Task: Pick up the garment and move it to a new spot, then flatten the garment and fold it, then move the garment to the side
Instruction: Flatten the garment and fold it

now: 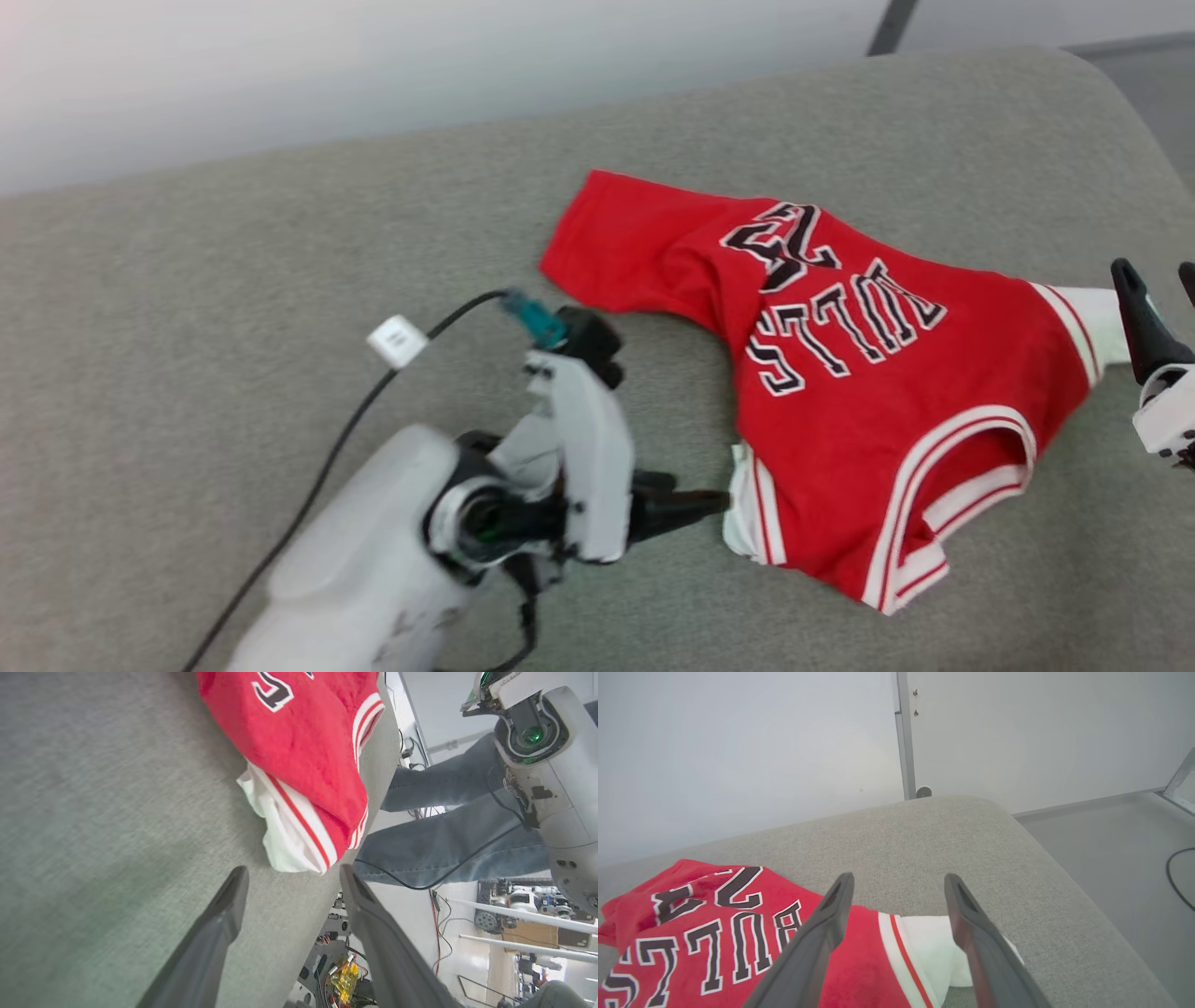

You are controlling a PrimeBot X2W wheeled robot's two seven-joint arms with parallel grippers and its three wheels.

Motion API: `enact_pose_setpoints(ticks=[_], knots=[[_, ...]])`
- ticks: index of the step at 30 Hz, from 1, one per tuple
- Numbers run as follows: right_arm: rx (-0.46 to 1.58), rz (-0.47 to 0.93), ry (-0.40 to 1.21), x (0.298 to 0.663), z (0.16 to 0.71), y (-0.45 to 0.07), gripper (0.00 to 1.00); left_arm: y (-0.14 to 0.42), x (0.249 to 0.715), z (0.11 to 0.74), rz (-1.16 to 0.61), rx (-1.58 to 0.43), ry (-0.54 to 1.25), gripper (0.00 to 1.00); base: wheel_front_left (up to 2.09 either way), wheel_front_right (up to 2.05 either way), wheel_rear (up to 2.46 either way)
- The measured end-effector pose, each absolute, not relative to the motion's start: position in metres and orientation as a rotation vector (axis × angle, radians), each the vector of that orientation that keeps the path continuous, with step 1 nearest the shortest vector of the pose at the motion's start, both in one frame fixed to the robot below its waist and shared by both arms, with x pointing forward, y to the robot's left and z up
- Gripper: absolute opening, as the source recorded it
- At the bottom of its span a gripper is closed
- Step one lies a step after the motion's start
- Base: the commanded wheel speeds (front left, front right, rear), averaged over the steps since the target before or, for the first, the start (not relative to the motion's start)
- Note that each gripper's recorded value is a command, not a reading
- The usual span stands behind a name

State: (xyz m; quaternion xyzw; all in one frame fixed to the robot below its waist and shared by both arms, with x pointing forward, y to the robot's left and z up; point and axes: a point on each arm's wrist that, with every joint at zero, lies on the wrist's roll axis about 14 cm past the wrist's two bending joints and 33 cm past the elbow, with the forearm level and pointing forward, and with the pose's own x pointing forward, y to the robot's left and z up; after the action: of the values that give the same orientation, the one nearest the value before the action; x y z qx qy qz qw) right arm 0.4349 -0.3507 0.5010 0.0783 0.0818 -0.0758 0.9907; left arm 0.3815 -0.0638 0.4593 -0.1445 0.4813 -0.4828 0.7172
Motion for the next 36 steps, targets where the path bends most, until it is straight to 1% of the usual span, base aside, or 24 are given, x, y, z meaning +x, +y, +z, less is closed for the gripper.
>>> enact_pose_setpoints(ticks=[3, 11, 12, 14, 16, 17, 18, 19, 20, 23, 26, 34, 36], knots=[[0.15, -0.173, 0.158, 0.427, 0.504, -0.358, 1.0, -0.085, 0.38, 0.457, -1.11, -0.301, 1.114, 1.0, 0.0, 0.0, 0.0], [0.144, -0.221, 0.16, 0.409, 0.502, -0.369, 1.0, -0.094, 0.394, 0.417, -1.055, -0.262, 1.239, 1.0, 0.0, 0.0, 0.0], [0.145, -0.228, 0.164, 0.407, 0.501, -0.37, 1.0, -0.097, 0.393, 0.415, -1.056, -0.286, 1.258, 0.94, 0.0, 0.0, 0.0], [0.139, -0.238, 0.173, 0.404, 0.499, -0.373, 1.0, -0.102, 0.39, 0.409, -1.066, -0.315, 1.289, 0.87, 0.0, 0.0, 0.0], [0.136, -0.243, 0.176, 0.403, 0.499, -0.373, 1.0, -0.102, 0.391, 0.403, -1.067, -0.298, 1.299, 0.71, 0.0, 0.0, 0.0], [0.133, -0.24, 0.174, 0.404, 0.499, -0.372, 1.0, -0.103, 0.392, 0.402, -1.067, -0.3, 1.296, 0.55, 0.0, 0.0, 0.0], [0.138, -0.234, 0.173, 0.405, 0.5, -0.369, 1.0, -0.104, 0.392, 0.402, -1.065, -0.318, 1.299, 0.35, 0.0, 0.0, 0.0], [0.146, -0.228, 0.172, 0.406, 0.5, -0.366, 1.0, -0.106, 0.392, 0.403, -1.065, -0.346, 1.301, 0.07, 0.0, 0.0, 0.0], [0.146, -0.224, 0.171, 0.407, 0.5, -0.364, 1.0, -0.108, 0.393, 0.403, -1.066, -0.362, 1.296, 0.0, 0.0, 0.0, 0.0], [0.14, -0.217, 0.16, 0.412, 0.505, -0.363, 1.0, -0.106, 0.402, 0.407, -1.044, -0.403, 1.256, 0.0, 0.0, 0.0, 0.0], [0.145, -0.203, 0.164, 0.414, 0.503, -0.355, 1.0, -0.092, 0.427, 0.418, -0.99, -0.434, 1.153, 0.0, 0.0, 0.0, 0.0], [0.172, -0.163, 0.173, 0.418, 0.5, -0.335, 1.0, 0.0, 0.501, 0.463, -0.735, -0.45, 0.818, 0.0, 0.0, 0.0, 0.0], [0.178, -0.14, 0.167, 0.423, 0.502, -0.326, 1.0, 0.025, 0.512, 0.475, -0.669, -0.4, 0.743, 0.0, 0.0, 0.0, 0.0]])
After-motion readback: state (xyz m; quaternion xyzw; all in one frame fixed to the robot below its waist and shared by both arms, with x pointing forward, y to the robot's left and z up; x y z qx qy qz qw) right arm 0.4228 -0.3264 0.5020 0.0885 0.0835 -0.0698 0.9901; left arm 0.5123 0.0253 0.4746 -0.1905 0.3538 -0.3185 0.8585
